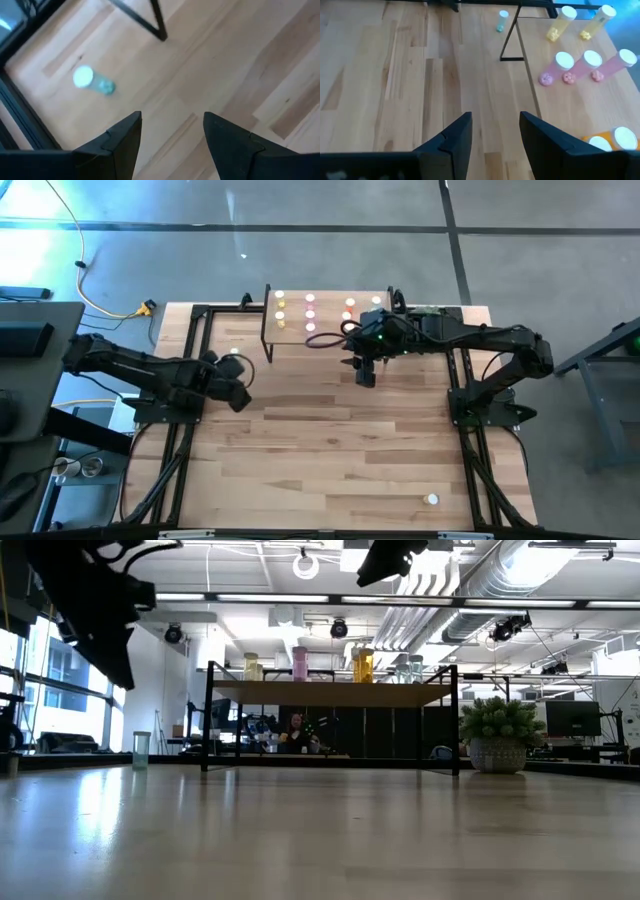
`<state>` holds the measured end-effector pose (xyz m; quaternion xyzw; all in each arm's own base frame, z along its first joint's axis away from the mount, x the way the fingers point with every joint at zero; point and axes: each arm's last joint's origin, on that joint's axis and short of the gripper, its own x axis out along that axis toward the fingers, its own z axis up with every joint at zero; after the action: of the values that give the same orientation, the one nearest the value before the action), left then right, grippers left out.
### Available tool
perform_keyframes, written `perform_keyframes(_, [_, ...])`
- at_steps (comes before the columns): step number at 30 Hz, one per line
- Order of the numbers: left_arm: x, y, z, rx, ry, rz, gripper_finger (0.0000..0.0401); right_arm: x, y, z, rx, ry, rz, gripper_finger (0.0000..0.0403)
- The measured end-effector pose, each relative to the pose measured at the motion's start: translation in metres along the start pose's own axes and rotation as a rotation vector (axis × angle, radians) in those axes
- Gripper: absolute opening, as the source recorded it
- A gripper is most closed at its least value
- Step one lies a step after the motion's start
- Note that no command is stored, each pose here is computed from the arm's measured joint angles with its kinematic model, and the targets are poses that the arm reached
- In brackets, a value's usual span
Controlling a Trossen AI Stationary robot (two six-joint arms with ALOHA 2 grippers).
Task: Pick and place medicine bottles onto shelf by color
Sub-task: Put the blue pill bottle on the shelf aligned with the other blue pill bottles
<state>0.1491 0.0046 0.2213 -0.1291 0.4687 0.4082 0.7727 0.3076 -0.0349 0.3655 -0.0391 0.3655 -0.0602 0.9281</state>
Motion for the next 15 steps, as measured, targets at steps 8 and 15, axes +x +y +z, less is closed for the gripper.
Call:
perform_keyframes(8, [0.008,0.007,-0.014,-0.149,-0.057,0.072,0.0204,0.0,0.0,0.0,-0.004,0.001,-0.001,0.0156])
perform_keyframes(15, [0.013,0.022,-0.006,-0.228,-0.061,0.15,0.0204,0.0,0.0,0.0,-0.004,0.002,-0.004,0.0156])
